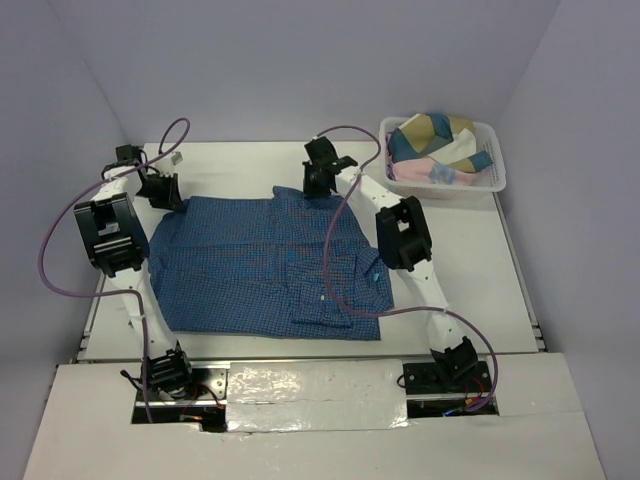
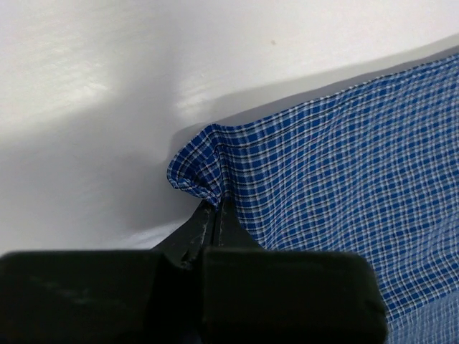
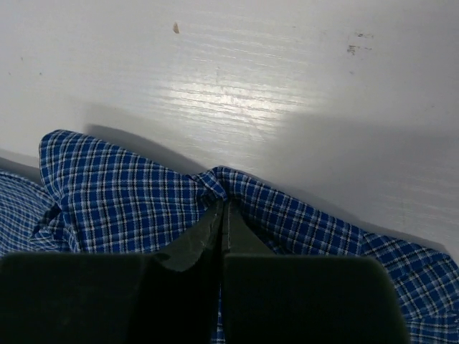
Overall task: Fold and stack the long sleeve shirts
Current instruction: Fold the shirt
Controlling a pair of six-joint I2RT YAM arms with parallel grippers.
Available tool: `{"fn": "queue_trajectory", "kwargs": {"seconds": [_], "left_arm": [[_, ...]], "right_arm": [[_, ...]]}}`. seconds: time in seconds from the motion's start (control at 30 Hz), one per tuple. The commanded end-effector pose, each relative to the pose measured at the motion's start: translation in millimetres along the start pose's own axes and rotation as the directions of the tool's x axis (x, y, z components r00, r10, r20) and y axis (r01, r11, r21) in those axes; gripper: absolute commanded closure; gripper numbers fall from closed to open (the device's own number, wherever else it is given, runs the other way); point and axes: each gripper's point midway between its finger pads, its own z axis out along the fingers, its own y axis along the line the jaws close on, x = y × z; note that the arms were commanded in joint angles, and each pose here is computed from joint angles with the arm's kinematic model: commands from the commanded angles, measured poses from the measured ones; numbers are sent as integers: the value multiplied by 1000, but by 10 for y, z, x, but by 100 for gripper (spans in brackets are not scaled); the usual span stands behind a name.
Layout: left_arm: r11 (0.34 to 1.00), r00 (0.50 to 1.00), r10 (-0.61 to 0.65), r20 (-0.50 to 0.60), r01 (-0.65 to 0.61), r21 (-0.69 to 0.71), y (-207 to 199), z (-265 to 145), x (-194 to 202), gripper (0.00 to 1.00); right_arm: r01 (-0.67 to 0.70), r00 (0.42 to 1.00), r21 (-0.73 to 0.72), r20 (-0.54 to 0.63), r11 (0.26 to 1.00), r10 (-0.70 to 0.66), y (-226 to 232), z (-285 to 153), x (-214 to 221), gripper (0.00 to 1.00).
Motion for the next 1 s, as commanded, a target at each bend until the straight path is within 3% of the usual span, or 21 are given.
{"fn": "queue_trajectory", "kwargs": {"seconds": [0.0, 0.2, 0.43, 0.57, 0.87, 0.93, 0.97], "left_arm": [[997, 997, 61, 55, -64, 48, -221, -226, -140, 100], [979, 965, 202, 166, -205, -1, -394, -588, -330, 100], [931, 904, 364, 224, -359, -64, -675, -898, -100, 100], [897, 870, 442, 218, -433, -90, -798, -1065, 98, 100], [901, 895, 435, 100, -433, -37, -797, -1219, 1060, 100], [895, 892, 446, 71, -447, -3, -860, -1185, 1268, 100], [891, 889, 453, 70, -453, -5, -878, -1208, 1306, 100]], "right_arm": [[33, 997, -25, 66, 999, -32, 105, -387, -258, 100], [74, 976, -42, 209, 996, -63, 232, -987, -509, 100], [125, 904, -58, 419, 990, -90, 337, -1787, -377, 100], [193, 899, -26, 405, 981, -166, 356, -2000, 174, 100], [289, 911, -64, 324, 955, -254, 486, -2199, 1641, 100], [379, 890, -96, 310, 920, -334, 638, -2252, 2038, 93], [418, 877, -112, 306, 901, -369, 691, -2272, 2169, 77]]}}
